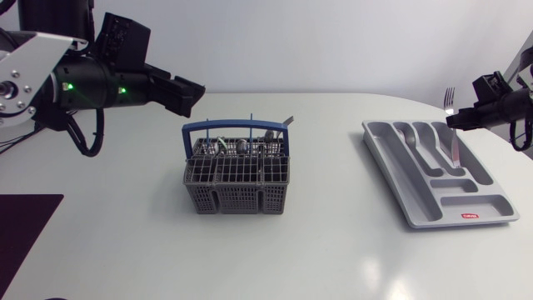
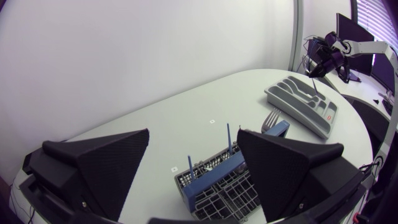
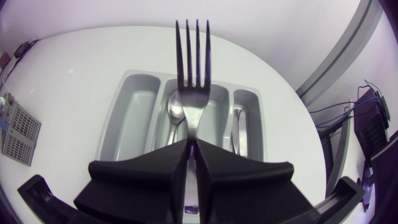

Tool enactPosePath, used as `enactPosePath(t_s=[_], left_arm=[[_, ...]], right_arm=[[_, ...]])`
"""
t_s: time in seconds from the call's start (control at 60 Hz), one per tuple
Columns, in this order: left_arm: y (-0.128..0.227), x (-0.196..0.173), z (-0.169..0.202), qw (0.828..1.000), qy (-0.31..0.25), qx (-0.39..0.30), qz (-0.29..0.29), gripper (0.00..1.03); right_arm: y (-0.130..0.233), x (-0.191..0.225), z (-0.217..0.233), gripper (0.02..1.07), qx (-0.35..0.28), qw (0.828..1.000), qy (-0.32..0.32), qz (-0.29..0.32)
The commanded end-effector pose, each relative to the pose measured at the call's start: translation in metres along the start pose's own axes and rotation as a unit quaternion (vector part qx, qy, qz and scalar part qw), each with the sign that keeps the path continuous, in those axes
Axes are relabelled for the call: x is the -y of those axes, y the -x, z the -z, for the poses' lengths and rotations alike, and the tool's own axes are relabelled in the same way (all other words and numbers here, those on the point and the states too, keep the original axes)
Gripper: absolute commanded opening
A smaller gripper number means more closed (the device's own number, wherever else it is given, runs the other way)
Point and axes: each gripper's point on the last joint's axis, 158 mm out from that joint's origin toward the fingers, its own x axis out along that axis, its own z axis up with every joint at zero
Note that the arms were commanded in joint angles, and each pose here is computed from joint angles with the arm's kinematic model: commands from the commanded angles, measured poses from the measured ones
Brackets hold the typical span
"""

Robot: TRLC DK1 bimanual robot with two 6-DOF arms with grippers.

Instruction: Unload the cutlery basket into the drawer organizer.

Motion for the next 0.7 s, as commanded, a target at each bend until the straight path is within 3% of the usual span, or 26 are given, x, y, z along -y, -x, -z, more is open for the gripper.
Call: enactPosePath(t_s=[0.0, 0.35, 0.683], left_arm=[[0.005, -0.002, 0.005, 1.000, -0.014, 0.004, -0.005, 0.98], [0.011, 0.002, 0.006, 1.000, -0.021, 0.004, -0.007, 0.98], [0.013, 0.018, 0.000, 0.999, -0.035, 0.002, -0.007, 0.98]], right_arm=[[-0.014, 0.010, 0.000, 0.09, -0.011, 1.000, 0.004, 0.007], [-0.061, 0.035, 0.010, 0.09, -0.043, 0.998, -0.016, 0.032], [-0.087, 0.030, 0.031, 0.09, -0.087, 0.995, -0.048, 0.030]])
